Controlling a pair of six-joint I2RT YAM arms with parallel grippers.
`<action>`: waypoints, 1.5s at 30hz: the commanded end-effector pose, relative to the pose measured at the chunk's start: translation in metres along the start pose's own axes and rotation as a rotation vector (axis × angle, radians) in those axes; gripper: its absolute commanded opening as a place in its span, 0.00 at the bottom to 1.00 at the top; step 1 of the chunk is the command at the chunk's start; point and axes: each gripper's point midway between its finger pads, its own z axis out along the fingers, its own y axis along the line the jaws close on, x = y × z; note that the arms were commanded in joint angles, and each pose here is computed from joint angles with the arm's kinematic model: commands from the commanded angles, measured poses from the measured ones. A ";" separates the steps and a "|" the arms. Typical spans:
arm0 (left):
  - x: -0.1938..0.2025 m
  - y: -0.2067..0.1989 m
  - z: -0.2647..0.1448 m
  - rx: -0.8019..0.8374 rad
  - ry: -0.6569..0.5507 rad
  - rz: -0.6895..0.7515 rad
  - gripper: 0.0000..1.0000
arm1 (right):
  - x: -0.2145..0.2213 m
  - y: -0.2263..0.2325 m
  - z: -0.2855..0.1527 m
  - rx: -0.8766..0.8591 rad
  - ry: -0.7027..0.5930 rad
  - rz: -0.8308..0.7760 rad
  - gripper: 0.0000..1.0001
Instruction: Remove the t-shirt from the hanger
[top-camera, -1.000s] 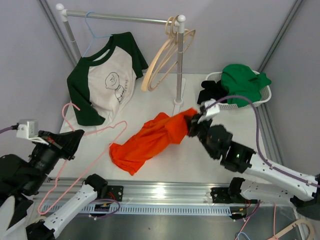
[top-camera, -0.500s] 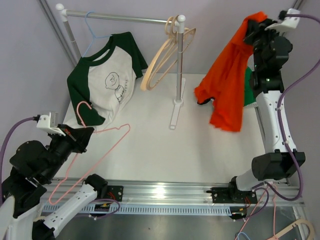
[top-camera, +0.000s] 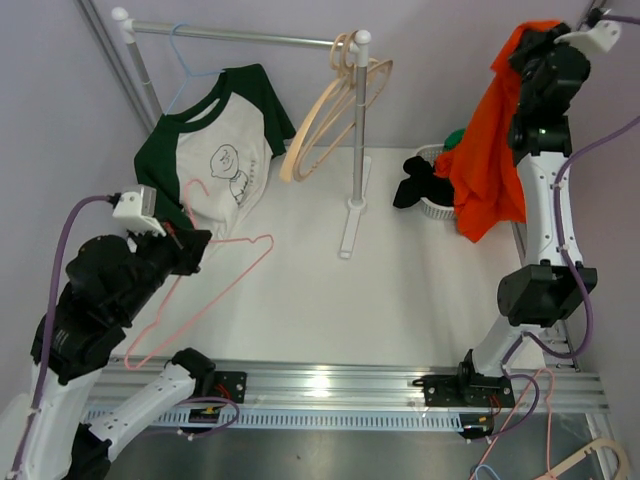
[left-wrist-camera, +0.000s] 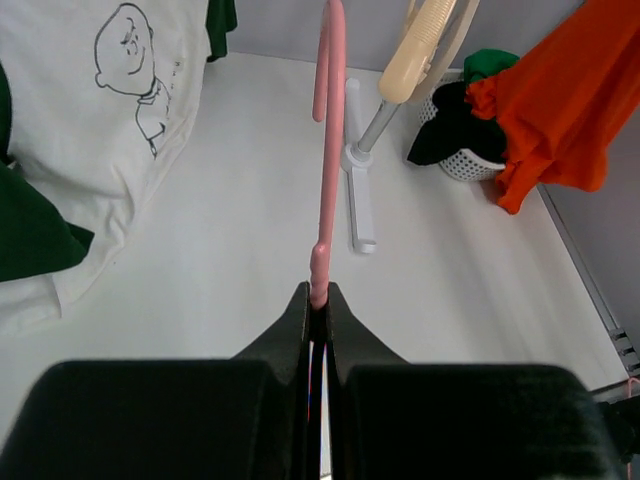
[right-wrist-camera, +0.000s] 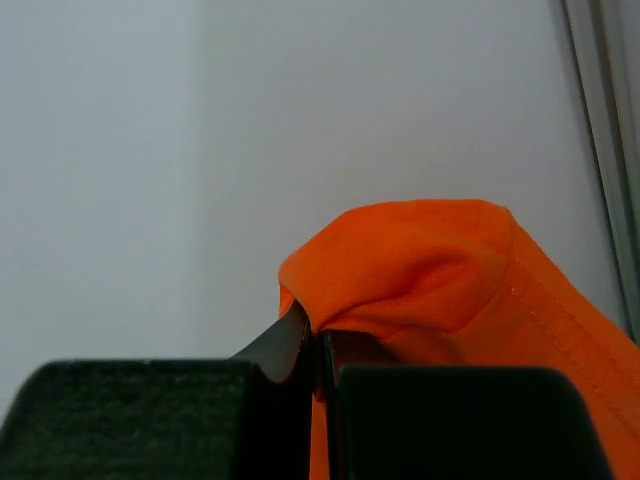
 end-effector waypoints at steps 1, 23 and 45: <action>-0.018 -0.020 0.019 0.062 -0.026 -0.002 0.01 | 0.155 -0.076 -0.042 0.234 0.469 -0.105 0.00; -0.132 -0.006 0.134 -0.060 -0.078 0.012 0.01 | 0.316 -0.212 -0.172 0.482 0.978 -0.117 0.00; -0.177 0.012 0.196 -0.082 -0.149 0.035 0.01 | 0.147 -0.149 -0.125 0.471 0.574 -0.208 0.99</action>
